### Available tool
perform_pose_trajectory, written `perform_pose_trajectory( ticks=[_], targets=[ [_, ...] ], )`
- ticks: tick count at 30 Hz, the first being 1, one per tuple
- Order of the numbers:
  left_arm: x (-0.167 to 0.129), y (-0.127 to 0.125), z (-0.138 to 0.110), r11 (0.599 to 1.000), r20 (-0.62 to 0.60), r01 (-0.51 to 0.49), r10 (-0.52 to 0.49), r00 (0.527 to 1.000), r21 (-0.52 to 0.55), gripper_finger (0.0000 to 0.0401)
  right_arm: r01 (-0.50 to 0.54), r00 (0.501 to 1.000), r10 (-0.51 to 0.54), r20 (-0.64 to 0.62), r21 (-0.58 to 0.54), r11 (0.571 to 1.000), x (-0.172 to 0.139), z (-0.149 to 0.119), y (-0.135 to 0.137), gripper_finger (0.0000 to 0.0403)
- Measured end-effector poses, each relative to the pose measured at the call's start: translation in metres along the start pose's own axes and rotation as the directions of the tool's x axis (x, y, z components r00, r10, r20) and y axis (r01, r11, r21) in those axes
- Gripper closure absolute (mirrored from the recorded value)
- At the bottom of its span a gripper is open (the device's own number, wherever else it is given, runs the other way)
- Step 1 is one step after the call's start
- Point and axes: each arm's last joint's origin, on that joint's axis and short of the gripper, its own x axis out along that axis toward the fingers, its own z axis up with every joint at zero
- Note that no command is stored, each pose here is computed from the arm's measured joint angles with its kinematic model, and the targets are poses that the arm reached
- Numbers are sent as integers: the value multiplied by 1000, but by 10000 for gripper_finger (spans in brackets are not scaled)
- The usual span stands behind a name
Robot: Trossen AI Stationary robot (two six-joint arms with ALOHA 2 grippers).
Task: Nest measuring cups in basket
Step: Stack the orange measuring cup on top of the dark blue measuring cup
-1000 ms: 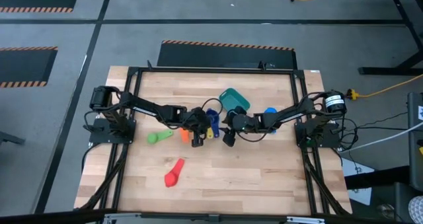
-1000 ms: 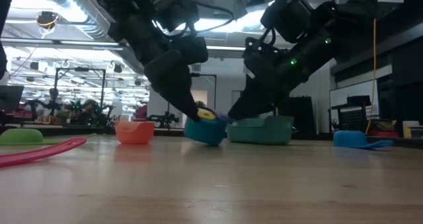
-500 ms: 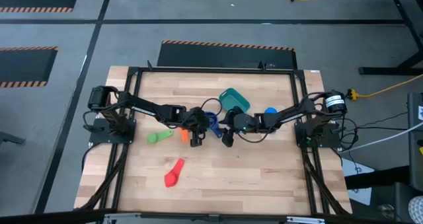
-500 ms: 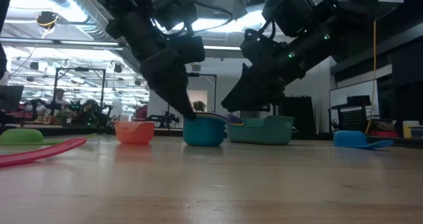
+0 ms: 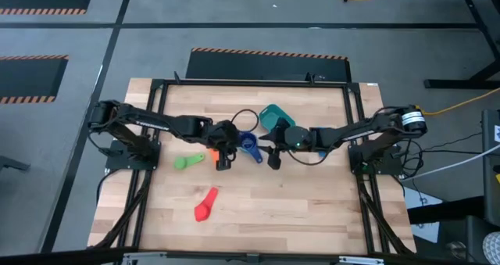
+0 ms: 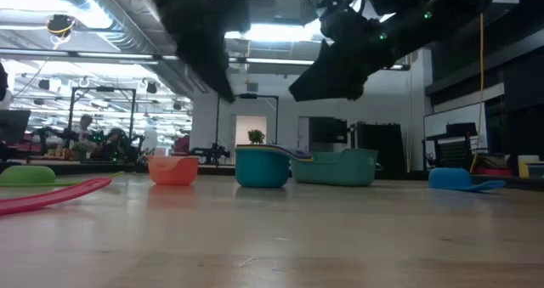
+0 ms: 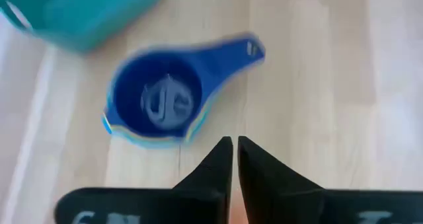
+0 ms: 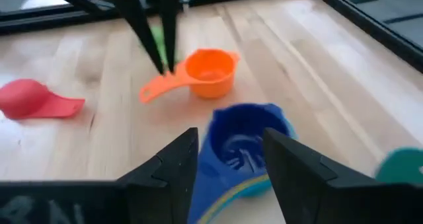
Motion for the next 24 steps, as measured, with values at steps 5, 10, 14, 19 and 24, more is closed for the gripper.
perform_pose_trajectory(
  ticks=[5, 10, 14, 19, 24],
  targets=[
    [-28, 1, 21, 1000, 73, -10, 10, 997, -3, 351, 21, 1000, -21, 0, 12, 1000, -9, 7, -8, 228],
    [-48, 6, 32, 985, 74, -170, 168, 983, 30, 307, 29, 999, -28, -22, 11, 1000, -18, 10, -12, 228],
    [-69, 12, 36, 930, -16, -361, 362, 932, 64, 275, 38, 997, -38, -72, 1, 999, -32, 12, -14, 228],
    [-86, 28, 37, 865, -88, -492, 500, 861, 101, 265, 48, 994, -48, -103, -5, 999, -53, 17, -18, 228],
    [-88, 53, 30, 889, -189, -439, 458, 869, 134, 267, 49, 995, -49, -91, -2, 999, -69, 23, -21, 228]
  ],
)
